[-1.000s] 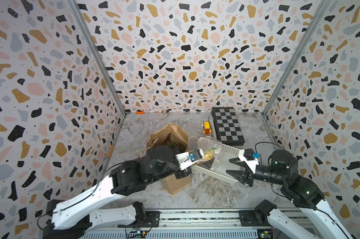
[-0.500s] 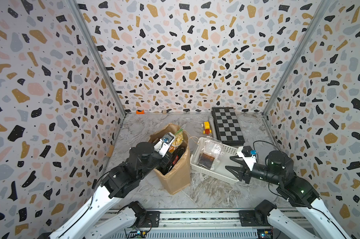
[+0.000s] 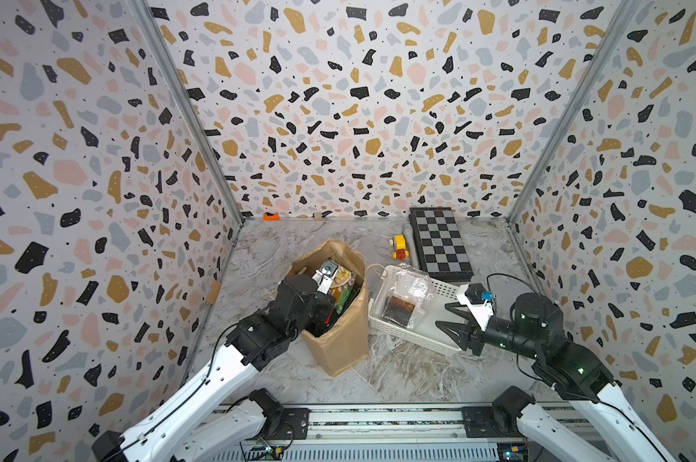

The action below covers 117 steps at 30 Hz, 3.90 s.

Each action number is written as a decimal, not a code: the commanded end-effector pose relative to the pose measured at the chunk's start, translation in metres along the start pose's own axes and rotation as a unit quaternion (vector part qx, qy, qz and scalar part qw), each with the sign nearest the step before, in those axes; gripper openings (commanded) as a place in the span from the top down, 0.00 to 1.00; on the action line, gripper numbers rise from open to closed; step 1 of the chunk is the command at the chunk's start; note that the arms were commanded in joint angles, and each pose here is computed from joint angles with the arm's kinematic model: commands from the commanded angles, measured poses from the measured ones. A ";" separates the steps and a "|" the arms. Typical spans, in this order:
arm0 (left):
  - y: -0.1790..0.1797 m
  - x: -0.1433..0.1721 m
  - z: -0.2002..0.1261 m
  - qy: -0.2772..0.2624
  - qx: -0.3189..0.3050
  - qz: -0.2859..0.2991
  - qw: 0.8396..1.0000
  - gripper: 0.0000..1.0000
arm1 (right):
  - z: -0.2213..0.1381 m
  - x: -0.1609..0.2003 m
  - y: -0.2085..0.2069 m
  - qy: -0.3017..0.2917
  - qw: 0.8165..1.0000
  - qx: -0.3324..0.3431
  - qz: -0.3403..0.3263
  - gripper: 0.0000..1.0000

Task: Place the condiment packets inside the bag
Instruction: Place the condiment packet in the paper bag, then pick up the condiment packet from the storage box.

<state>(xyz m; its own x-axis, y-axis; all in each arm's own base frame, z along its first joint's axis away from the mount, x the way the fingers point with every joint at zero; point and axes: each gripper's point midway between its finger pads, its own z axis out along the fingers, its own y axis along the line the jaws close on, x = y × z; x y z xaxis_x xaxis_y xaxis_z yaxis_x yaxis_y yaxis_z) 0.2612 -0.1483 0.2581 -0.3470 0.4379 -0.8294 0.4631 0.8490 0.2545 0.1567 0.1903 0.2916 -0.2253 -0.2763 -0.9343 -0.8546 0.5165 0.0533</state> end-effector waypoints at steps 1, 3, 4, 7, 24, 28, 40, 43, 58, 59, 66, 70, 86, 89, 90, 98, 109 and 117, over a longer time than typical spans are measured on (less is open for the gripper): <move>0.007 -0.012 -0.013 -0.045 -0.010 0.019 0.999 1.00 | -0.001 -0.004 -0.001 -0.008 1.000 0.005 -0.005 0.44; 0.011 -0.009 -0.016 -0.049 -0.023 0.045 0.998 1.00 | 0.000 -0.004 -0.002 -0.009 1.000 0.006 -0.003 0.44; 0.016 -0.008 -0.019 -0.049 -0.036 0.062 0.996 1.00 | 0.001 -0.004 -0.002 -0.010 1.000 0.006 -0.003 0.44; 0.022 -0.007 -0.022 -0.047 -0.054 0.117 0.991 1.00 | 0.003 -0.004 -0.003 -0.010 1.000 0.006 -0.002 0.44; -0.040 0.035 -0.022 -0.012 0.120 0.170 0.978 1.00 | 0.011 -0.002 -0.006 -0.001 1.000 0.005 0.003 0.44; -0.036 0.026 -0.031 -0.023 0.117 0.172 0.978 1.00 | 0.014 -0.002 -0.007 0.002 1.000 0.002 0.008 0.45; -0.037 0.031 -0.059 0.034 0.162 0.222 0.961 1.00 | 0.017 0.003 -0.008 0.006 1.000 0.001 0.012 0.45; -0.036 0.038 -0.042 0.048 0.148 0.227 0.961 1.00 | 0.017 0.003 -0.007 0.008 1.000 0.000 0.013 0.45; 0.020 -0.019 -0.054 -0.038 -0.010 0.103 0.994 0.11 | 0.025 0.012 -0.026 0.027 0.998 0.046 0.035 0.41; 0.024 -0.028 -0.061 -0.052 -0.014 0.085 0.995 0.03 | 0.029 0.015 -0.032 0.035 0.997 0.057 0.044 0.38; 0.047 -0.071 -0.107 -0.116 -0.024 -0.075 0.990 0.00 | 0.082 0.061 -0.103 0.128 0.971 0.150 0.138 0.16; 0.042 -0.067 -0.112 -0.120 -0.001 -0.133 0.984 0.00 | 0.113 0.099 -0.149 0.142 0.942 0.160 0.260 0.15; 0.029 -0.024 -0.118 -0.100 0.023 -0.114 0.988 0.00 | 0.185 0.129 -0.178 0.077 0.943 0.065 0.317 0.49; 0.032 -0.027 -0.122 -0.105 0.019 -0.107 0.988 0.00 | 0.179 0.109 -0.167 0.054 0.957 0.036 0.282 0.87; 0.033 -0.029 -0.123 -0.106 0.016 -0.107 0.988 0.00 | 0.175 0.105 -0.165 0.051 0.961 0.035 0.268 0.97; 0.028 -0.060 -0.124 -0.130 0.037 -0.078 0.988 0.00 | 0.106 0.040 -0.143 0.028 0.988 0.081 0.127 1.00; -0.089 -0.135 -0.124 -0.219 0.287 0.042 0.932 0.00 | 0.007 -0.047 -0.029 -0.005 0.999 -0.051 0.004 1.00; -0.158 -0.137 -0.106 -0.188 0.331 0.156 0.911 0.00 | -0.046 -0.076 0.063 -0.082 0.969 -0.226 -0.054 1.00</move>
<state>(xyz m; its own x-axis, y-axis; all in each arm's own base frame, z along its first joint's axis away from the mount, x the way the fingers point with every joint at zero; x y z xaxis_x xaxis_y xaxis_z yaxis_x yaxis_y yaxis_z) 0.1516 -0.2979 0.3696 0.0390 0.4175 -0.9079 0.9285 0.3207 0.1874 0.1427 0.2039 0.3538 -0.1681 -0.2277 -0.9591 -0.9589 0.2633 0.1056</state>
